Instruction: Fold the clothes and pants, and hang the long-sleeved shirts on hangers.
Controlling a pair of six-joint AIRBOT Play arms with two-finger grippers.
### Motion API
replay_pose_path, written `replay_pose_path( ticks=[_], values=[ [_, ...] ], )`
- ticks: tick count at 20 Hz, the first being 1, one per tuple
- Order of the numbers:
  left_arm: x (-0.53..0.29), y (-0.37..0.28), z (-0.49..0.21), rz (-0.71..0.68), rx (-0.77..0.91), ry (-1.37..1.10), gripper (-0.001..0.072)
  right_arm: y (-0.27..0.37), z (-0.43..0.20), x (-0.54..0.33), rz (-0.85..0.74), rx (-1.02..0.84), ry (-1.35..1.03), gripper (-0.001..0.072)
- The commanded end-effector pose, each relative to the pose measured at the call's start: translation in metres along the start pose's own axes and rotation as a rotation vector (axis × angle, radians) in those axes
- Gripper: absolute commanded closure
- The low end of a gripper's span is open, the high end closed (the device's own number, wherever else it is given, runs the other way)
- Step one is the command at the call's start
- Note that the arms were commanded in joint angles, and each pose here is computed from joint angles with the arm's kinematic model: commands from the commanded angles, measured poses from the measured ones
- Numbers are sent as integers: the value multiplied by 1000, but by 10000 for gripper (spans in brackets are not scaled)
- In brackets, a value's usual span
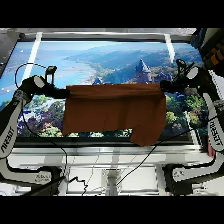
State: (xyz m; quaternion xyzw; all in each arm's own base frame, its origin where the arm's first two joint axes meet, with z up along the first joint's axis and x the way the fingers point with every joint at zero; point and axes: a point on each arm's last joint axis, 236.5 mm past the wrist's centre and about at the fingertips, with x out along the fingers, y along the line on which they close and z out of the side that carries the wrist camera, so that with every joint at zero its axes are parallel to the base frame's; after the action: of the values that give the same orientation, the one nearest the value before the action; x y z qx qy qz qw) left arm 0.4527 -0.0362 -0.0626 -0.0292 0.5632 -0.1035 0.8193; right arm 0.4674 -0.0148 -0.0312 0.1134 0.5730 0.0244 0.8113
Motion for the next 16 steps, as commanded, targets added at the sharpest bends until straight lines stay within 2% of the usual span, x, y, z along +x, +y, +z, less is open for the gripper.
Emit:
replay_pose_path(
  ticks=[1, 3, 5, 7, 8, 9, 10, 11, 12, 14, 15, 16],
  values=[
    [2, -2, -8, -10, -4, 35, -13, -3, 2, 0, -13, -10, -9, 155],
    [-3, -5, -3, -17, -7, 14, 9, -4, 5, -4, -20, -32, -21, 145],
    [-16, -4, 3, -7, 3, -13, 10, -16, 5, -11, -65, -53, -25, 166],
    [-42, 13, 2, 63, 48, -13, 16, -42, -7, -23, -132, -53, 23, 166],
    [-59, 27, -2, 112, 67, -3, 87, -58, -20, -31, -153, -30, 72, 169],
    [-75, 42, -8, 158, 77, 10, 152, -72, -33, -37, -158, -7, 120, 232],
    [-88, 58, -17, 199, 111, 37, 152, -85, -47, -45, -147, -2, 171, 274],
    [-96, 68, -28, 204, 128, 75, 152, -96, -61, -52, -131, 9, 220, 279],
    [-101, 75, -40, 188, 99, 111, 152, -104, -73, -58, -106, 36, 261, 330],
    [-103, 75, -57, 82, -31, 134, 153, -109, -94, -72, -31, 124, 290, 348],
    [-105, 70, -59, 19, -100, 110, 162, -106, -98, -79, 13, 168, 258, 405],
    [-108, 66, -58, -34, -156, 68, 216, -102, -103, -87, 51, 191, 216, 412]
  ],
)
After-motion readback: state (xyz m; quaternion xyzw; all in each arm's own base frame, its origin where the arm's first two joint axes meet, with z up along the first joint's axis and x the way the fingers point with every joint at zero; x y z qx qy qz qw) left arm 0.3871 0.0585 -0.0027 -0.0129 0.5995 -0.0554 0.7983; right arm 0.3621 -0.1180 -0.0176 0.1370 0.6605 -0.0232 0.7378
